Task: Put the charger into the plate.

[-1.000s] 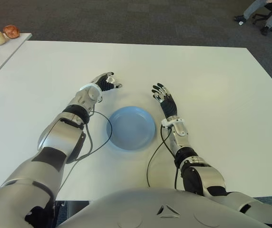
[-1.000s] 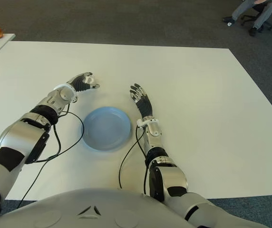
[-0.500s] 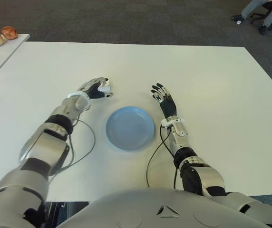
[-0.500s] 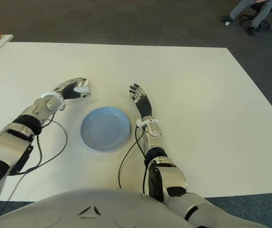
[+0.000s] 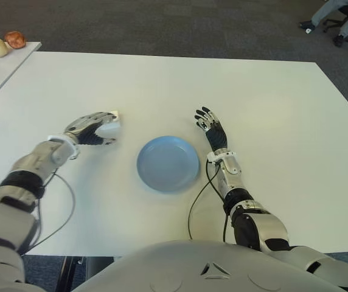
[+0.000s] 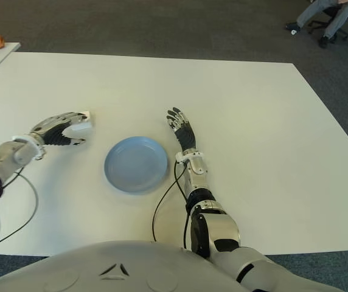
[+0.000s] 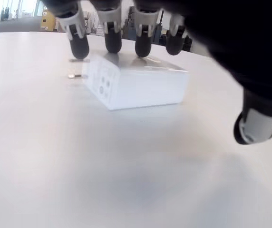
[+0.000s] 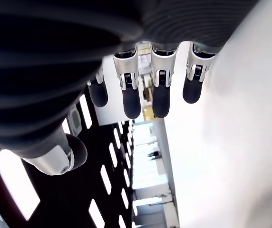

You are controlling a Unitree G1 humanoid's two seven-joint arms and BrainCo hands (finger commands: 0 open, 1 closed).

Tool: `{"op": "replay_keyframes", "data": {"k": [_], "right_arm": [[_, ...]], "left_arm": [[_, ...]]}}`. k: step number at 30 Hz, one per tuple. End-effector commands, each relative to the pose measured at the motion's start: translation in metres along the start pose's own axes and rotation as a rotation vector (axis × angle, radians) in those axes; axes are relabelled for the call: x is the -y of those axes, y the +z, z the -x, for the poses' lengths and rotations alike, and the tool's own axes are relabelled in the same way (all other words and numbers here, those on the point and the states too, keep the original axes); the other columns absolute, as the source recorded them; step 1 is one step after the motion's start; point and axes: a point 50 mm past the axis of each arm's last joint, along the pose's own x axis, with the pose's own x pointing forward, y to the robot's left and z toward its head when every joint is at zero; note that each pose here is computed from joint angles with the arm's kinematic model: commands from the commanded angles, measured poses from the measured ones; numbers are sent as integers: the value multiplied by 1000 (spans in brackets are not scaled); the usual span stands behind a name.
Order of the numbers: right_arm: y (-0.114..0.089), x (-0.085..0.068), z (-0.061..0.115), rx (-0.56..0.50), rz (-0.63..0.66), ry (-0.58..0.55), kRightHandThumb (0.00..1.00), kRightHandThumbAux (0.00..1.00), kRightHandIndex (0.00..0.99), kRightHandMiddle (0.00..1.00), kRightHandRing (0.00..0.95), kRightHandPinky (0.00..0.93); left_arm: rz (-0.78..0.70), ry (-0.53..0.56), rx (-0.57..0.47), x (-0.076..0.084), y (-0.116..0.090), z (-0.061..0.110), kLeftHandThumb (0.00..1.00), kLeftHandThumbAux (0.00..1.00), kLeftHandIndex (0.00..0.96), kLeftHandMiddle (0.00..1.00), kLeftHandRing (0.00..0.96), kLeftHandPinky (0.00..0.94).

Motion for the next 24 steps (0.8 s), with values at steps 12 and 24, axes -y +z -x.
{"op": "replay_keyframes", "data": {"k": [12,24], "right_arm": [[-35,11,23,-197,-78,-64,0,578,115,181,146,137],[-35,13,22,-204,-83,-69,0,583,117,184,150,140]], "left_arm": [[137,-110,11,10,4,65,0,572,0,0,0,0],[207,-94,16,8,11,80,0,568,0,0,0,0]]}}
